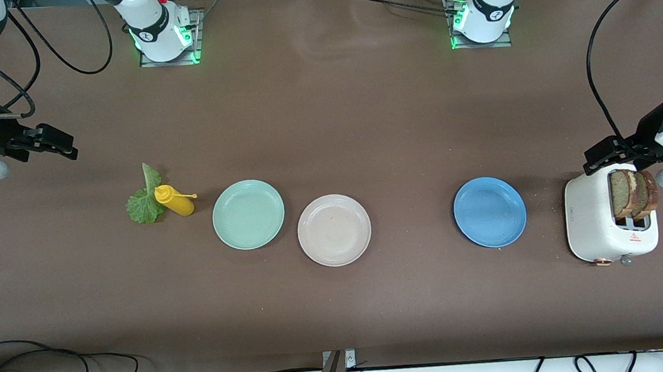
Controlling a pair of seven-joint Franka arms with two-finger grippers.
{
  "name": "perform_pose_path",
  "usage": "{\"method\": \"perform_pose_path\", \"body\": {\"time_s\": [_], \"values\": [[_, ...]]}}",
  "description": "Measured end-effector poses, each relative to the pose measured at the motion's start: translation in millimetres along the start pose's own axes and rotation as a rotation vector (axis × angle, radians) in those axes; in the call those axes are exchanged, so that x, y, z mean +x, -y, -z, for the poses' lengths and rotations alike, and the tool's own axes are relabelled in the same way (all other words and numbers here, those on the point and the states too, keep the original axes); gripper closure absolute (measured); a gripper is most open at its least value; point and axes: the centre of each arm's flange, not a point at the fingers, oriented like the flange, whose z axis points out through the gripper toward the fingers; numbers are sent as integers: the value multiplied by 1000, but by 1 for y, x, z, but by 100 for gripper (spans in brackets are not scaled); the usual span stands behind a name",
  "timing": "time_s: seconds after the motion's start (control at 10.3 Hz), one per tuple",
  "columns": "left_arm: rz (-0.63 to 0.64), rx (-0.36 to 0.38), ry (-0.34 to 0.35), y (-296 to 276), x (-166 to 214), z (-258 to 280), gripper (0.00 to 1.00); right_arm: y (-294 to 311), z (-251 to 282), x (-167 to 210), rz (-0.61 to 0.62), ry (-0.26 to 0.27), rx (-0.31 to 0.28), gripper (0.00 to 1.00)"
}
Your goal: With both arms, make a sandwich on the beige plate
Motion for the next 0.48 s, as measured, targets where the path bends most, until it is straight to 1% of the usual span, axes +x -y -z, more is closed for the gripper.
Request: {"method": "perform_pose_path", "body": {"time_s": [0.48], "values": [[27, 3, 6, 25, 0, -1, 0, 0, 0, 0, 0, 0, 0, 0]]}}
